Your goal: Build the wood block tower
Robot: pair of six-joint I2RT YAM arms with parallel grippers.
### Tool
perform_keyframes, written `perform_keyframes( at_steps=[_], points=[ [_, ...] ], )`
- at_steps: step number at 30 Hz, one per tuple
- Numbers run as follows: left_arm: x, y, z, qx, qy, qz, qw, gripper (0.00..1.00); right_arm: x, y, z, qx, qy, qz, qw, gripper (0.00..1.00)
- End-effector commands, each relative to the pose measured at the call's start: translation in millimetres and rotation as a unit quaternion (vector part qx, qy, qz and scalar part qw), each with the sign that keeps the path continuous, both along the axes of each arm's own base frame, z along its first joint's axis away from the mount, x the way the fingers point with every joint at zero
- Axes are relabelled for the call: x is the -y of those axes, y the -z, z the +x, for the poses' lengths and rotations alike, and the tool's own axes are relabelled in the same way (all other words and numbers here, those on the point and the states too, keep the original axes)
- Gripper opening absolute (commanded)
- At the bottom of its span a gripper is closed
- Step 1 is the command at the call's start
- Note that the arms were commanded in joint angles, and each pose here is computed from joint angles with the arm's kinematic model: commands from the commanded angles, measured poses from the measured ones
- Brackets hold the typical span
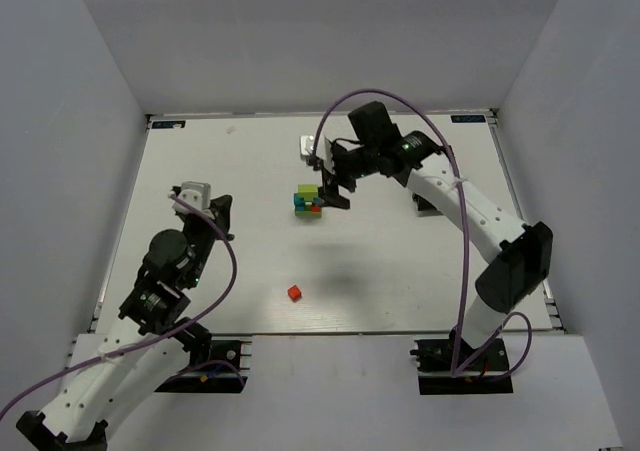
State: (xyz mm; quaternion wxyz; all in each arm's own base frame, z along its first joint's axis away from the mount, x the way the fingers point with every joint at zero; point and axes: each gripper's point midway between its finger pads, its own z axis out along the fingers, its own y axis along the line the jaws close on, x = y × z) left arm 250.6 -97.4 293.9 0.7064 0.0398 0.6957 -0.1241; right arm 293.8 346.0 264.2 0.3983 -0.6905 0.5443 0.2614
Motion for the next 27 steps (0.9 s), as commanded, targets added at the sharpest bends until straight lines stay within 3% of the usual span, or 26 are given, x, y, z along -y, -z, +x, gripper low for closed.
perform_keyframes(
  at_steps=[1,3,4,6,7,8,10,11,14,16,17,20,23,27],
  points=[
    [35.0,20.2,5.0,-0.037,0.084,0.044,0.995,0.00,-14.8,35.5,-60.0,-0.084,-0.111,0.027,0.990,0.90],
    [43.5,24.3,7.7,-0.055,0.102,0.059,0.992,0.00,-8.7,66.9,-86.5,-0.130,-0.150,0.006,0.980,0.79],
    [47.7,35.2,10.3,-0.077,0.109,0.070,0.989,0.00,-9.2,74.8,-92.4,-0.108,-0.174,0.000,0.979,0.65],
    [46.6,33.1,12.1,-0.078,0.105,0.076,0.989,0.23,-2.5,111.4,-104.0,-0.094,-0.175,-0.037,0.979,0.49],
    [44.7,30.8,12.1,-0.078,0.100,0.076,0.989,0.32,-6.6,119.3,-112.6,-0.078,-0.190,-0.044,0.978,0.33],
    [42.5,30.7,13.1,-0.078,0.093,0.077,0.990,0.49,-10.9,135.9,-119.4,-0.062,-0.199,-0.050,0.977,0.29],
    [29.3,21.6,13.3,-0.066,0.059,0.066,0.994,0.56,-7.0,166.8,-133.1,-0.050,-0.207,-0.094,0.973,0.21],
    [21.0,21.9,13.5,-0.065,0.037,0.059,0.995,0.58,-15.6,171.6,-144.4,-0.041,-0.223,-0.097,0.969,0.12],
    [8.0,11.3,6.1,-0.039,0.014,0.039,0.998,0.60,-28.9,185.1,-150.3,-0.040,-0.226,-0.120,0.966,0.02],
    [1.7,2.4,1.3,-0.020,0.006,0.027,0.999,0.60,-39.7,190.9,-144.8,-0.030,-0.223,-0.123,0.967,0.07],
    [-0.8,-2.5,0.4,-0.013,0.000,0.017,1.000,0.60,-42.7,194.8,-144.7,-0.027,-0.220,-0.128,0.967,0.19],
    [-6.3,-3.4,-1.6,-0.008,-0.011,0.014,1.000,0.60,-52.4,206.6,-145.3,-0.017,-0.214,-0.141,0.966,0.39],
    [-7.3,-8.1,-2.9,0.001,-0.011,0.008,1.000,0.60,-58.8,220.0,-149.6,-0.009,-0.211,-0.162,0.964,0.47],
    [-5.4,-8.1,-3.4,0.001,-0.005,0.008,1.000,0.60,-64.7,222.5,-148.5,0.007,-0.205,-0.170,0.964,0.50]
  ],
)
